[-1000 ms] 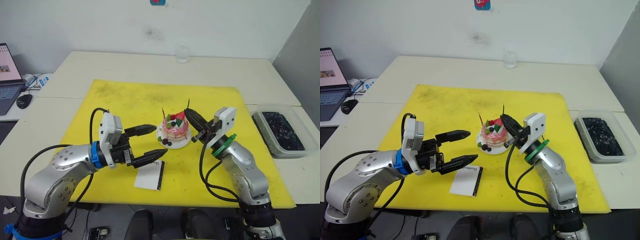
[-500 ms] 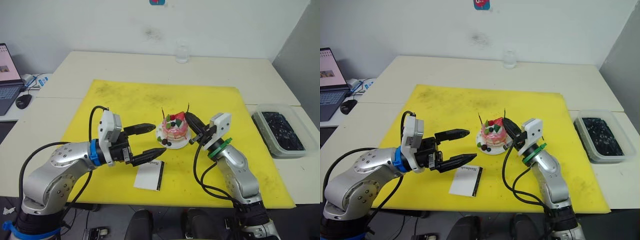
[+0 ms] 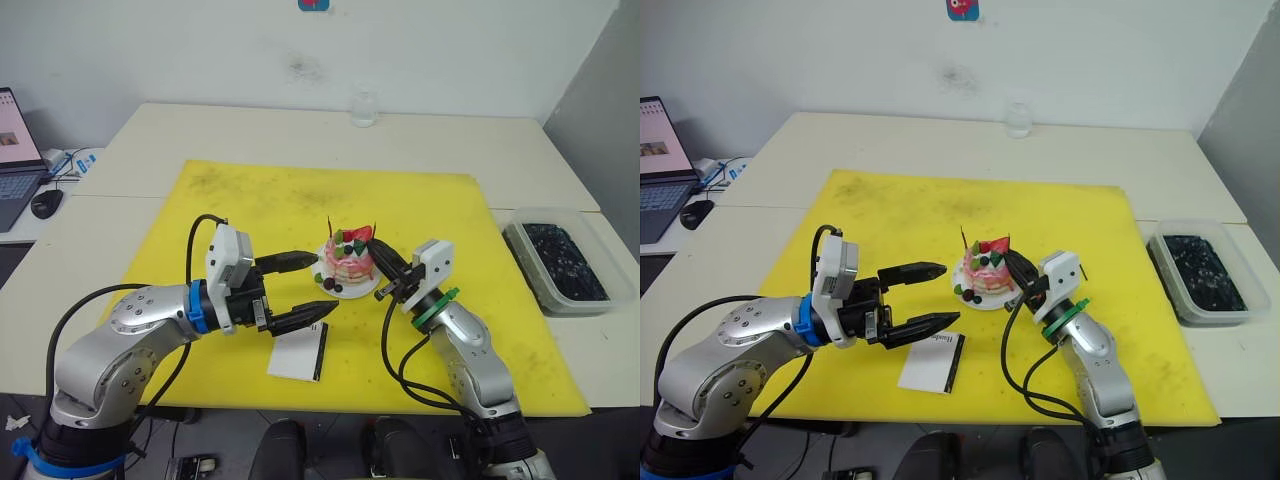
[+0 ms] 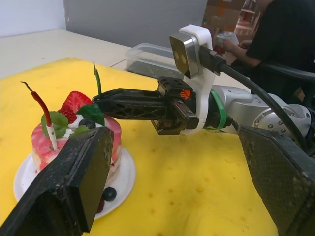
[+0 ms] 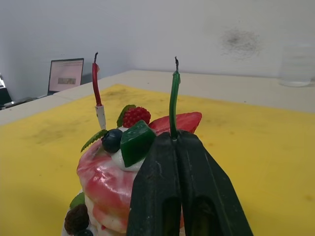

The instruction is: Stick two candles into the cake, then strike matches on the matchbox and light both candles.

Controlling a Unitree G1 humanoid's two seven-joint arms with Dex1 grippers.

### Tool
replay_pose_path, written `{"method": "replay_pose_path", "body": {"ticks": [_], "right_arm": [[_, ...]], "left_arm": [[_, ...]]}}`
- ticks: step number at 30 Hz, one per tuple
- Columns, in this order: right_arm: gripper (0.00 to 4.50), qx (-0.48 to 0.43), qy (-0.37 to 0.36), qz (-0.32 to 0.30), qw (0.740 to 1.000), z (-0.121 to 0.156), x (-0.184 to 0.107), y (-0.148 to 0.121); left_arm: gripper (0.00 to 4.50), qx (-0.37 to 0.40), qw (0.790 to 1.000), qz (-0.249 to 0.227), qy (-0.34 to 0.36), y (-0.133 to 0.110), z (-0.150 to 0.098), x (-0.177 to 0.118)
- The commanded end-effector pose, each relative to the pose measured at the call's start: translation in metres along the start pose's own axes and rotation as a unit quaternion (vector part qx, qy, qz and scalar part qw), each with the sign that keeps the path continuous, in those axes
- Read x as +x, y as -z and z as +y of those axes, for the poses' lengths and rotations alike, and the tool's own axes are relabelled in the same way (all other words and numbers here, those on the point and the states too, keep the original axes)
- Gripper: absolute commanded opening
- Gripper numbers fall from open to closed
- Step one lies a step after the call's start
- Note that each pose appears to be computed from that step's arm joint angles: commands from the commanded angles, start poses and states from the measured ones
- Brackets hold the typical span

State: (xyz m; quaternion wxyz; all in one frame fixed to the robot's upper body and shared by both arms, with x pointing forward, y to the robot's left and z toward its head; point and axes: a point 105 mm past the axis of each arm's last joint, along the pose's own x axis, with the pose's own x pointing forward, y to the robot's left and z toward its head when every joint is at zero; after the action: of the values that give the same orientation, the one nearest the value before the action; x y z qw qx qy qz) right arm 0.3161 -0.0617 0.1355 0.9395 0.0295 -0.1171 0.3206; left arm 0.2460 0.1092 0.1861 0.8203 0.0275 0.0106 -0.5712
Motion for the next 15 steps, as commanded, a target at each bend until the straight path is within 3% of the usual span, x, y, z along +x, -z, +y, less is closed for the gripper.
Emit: {"method": "replay_pose_path", "body": {"ticks": [1,7,15], "right_arm": [[0.02,0.0,-0.006,0.011,1.0,0.002,0.001,0.006],[0.02,0.014,0.013,-0.032,0.999,-0.003,0.004,-0.016],[2.78,0.007,0.0,-0.049,0.999,-0.003,0.003,-0.038]], "left_arm": [[4.5,0.025,1.0,-0.013,0.007,-0.009,-0.003,0.003],[4.5,0.029,1.0,-0.01,0.006,-0.008,-0.003,0.004],[4.5,0.039,0.999,-0.005,0.002,-0.006,-0.002,0.007]]}}
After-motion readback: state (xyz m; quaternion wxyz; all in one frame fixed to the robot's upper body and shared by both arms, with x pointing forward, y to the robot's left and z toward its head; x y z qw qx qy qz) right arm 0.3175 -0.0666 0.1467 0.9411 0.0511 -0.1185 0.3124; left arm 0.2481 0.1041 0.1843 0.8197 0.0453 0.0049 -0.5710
